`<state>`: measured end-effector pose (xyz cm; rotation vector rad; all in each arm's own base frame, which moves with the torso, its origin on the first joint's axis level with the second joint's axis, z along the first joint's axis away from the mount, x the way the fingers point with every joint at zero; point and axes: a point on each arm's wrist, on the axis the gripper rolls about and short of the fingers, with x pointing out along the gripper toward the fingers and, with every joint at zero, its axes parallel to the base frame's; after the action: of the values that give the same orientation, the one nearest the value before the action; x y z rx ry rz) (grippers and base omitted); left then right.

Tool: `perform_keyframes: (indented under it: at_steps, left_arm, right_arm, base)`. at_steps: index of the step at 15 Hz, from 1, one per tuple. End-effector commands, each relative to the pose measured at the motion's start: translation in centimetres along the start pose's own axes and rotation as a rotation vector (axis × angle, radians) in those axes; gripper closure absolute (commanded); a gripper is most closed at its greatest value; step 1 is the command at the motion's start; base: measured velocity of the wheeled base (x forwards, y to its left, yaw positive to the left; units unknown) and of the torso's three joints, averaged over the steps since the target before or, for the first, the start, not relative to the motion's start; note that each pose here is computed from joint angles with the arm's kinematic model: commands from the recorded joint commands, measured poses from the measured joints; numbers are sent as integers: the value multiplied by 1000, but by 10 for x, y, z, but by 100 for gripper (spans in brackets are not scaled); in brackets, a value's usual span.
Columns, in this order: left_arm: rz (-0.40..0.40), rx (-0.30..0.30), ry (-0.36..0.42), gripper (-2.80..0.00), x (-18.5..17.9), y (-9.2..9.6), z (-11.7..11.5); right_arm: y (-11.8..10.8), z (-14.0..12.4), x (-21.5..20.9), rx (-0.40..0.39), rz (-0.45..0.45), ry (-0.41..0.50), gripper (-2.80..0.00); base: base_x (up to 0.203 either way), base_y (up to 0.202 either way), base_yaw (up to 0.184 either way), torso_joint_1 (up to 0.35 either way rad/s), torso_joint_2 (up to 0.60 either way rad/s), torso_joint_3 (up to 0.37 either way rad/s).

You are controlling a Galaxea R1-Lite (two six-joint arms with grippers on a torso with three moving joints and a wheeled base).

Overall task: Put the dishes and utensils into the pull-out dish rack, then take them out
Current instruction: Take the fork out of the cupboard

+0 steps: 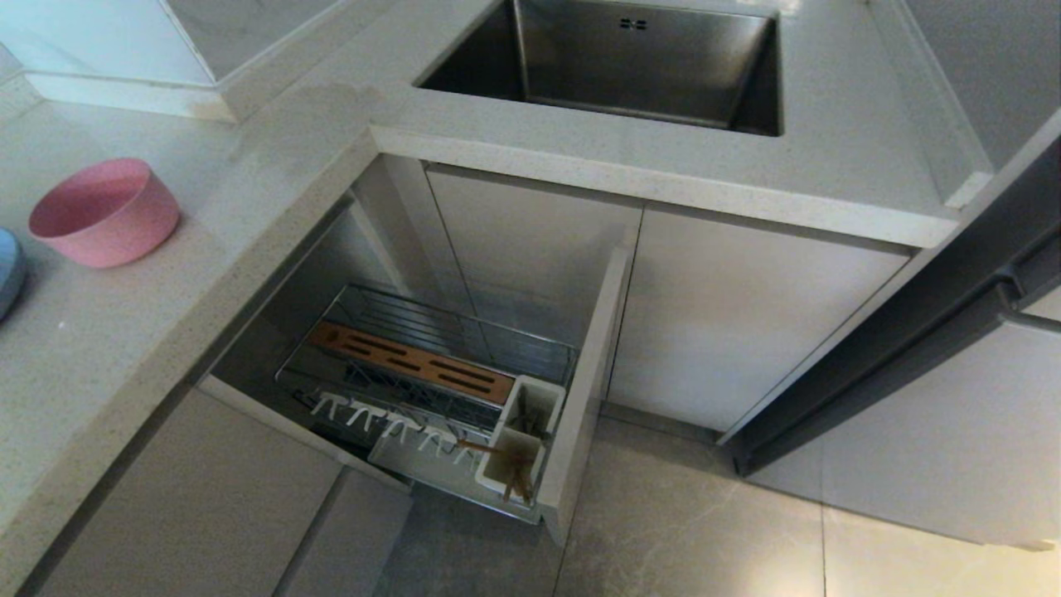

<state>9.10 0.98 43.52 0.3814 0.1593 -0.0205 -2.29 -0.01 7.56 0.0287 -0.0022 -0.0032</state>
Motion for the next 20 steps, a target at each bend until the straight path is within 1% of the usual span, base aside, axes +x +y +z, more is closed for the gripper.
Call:
perform_keyframes:
  at_steps: [1,2,3,4,7,8,9,10,11,12,14,17,20]
  left_arm:
    - [-48,-294,-38,0,-22,-5,-2]
    - [-92,-409,-12,0,-26,-8,-6]
    - [-154,-500,57,0,-29,-13,-13]
    - [-228,-561,139,0,-33,-19,-21]
    - [-394,-653,379,0,-43,-32,-43]
    - [-463,-678,437,0,-44,-36,-48]
    - [-505,-682,481,0,-43,-38,-51]
    - [-552,-663,544,0,-41,-41,-57]
    - [-585,-648,589,0,-34,-42,-60]
    - [-616,-644,605,0,-25,-42,-61]
    - [-675,-667,647,0,-6,-41,-64]
    - [-724,-715,721,0,26,-40,-67]
    - [-730,-786,842,0,65,-41,-74]
  right_arm:
    - [0,0,0,0,0,-1,0]
    - [0,0,0,0,0,-1,0]
    - [0,0,0,0,0,-1,0]
    - [0,0,0,0,0,-1,0]
    - [0,0,0,0,0,-1,0]
    - [0,0,0,0,0,-1,0]
    - [0,0,0,0,0,-1,0]
    - [0,0,0,0,0,-1,0]
    - [0,0,0,0,0,-1,0]
    - [0,0,0,0,0,-1,0]
    - [0,0,0,0,0,-1,0]
    - [0,0,0,0,0,-1,0]
    - [0,0,0,0,0,-1,0]
  base:
    - [0,0,0,0,0,0]
    - [0,0,0,0,0,0]
    - [0,0,0,0,0,0]
    - [0,0,0,0,0,0]
    - [0,0,0,0,0,0]
    - [0,0,0,0,0,0]
    - [0,0,0,0,0,0]
    - [0,0,0,0,0,0]
    - [0,0,0,0,0,0]
    - [0,0,0,0,0,0]
    - [0,0,0,0,0,0]
    - [0,0,0,0,0,0]
    - [0,0,0,0,0,0]
